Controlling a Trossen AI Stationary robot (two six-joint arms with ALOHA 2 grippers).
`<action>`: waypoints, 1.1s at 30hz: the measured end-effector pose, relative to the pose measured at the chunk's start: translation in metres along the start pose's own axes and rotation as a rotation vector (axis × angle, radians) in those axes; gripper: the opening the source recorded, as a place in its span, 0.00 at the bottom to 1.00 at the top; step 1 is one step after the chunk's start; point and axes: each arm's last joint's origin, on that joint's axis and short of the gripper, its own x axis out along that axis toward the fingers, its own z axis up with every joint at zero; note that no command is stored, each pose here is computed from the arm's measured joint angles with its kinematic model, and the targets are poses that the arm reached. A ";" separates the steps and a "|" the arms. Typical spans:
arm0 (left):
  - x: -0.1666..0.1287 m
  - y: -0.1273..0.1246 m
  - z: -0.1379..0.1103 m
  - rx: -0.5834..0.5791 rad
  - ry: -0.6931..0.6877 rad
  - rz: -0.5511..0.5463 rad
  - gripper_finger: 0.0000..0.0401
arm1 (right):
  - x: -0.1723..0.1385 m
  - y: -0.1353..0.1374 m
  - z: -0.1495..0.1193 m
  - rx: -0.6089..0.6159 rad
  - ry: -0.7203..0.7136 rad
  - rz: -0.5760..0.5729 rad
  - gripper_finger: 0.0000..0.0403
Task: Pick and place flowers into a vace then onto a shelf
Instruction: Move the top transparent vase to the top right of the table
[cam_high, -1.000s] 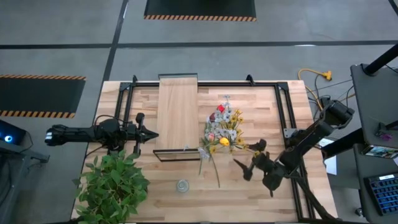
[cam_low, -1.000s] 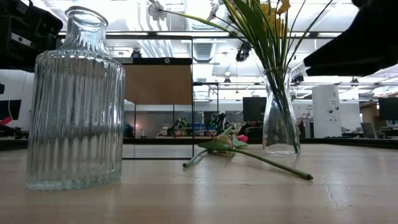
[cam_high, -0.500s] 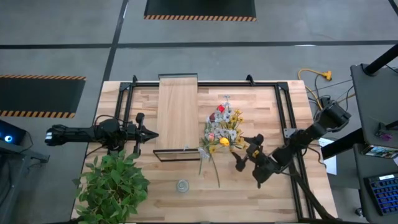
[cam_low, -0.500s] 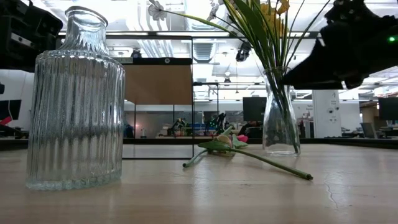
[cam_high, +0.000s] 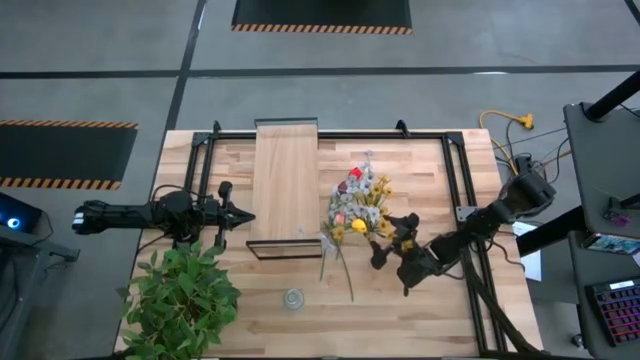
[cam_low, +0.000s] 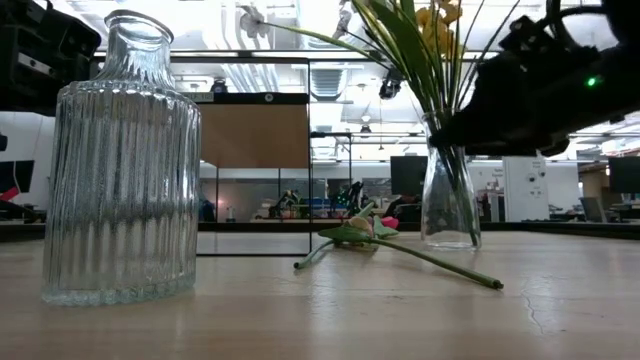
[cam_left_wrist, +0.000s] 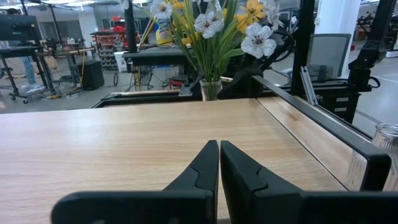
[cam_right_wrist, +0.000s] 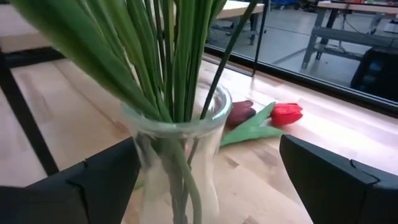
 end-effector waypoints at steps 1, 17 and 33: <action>0.000 0.000 0.000 0.000 0.000 0.000 0.00 | 0.002 0.000 -0.002 -0.001 0.001 -0.005 0.91; 0.000 0.000 0.000 0.000 0.000 0.000 0.00 | 0.012 0.008 -0.017 0.021 -0.061 -0.077 0.91; 0.000 0.000 0.000 0.000 0.000 0.000 0.00 | 0.012 0.012 -0.013 0.023 -0.074 -0.084 0.53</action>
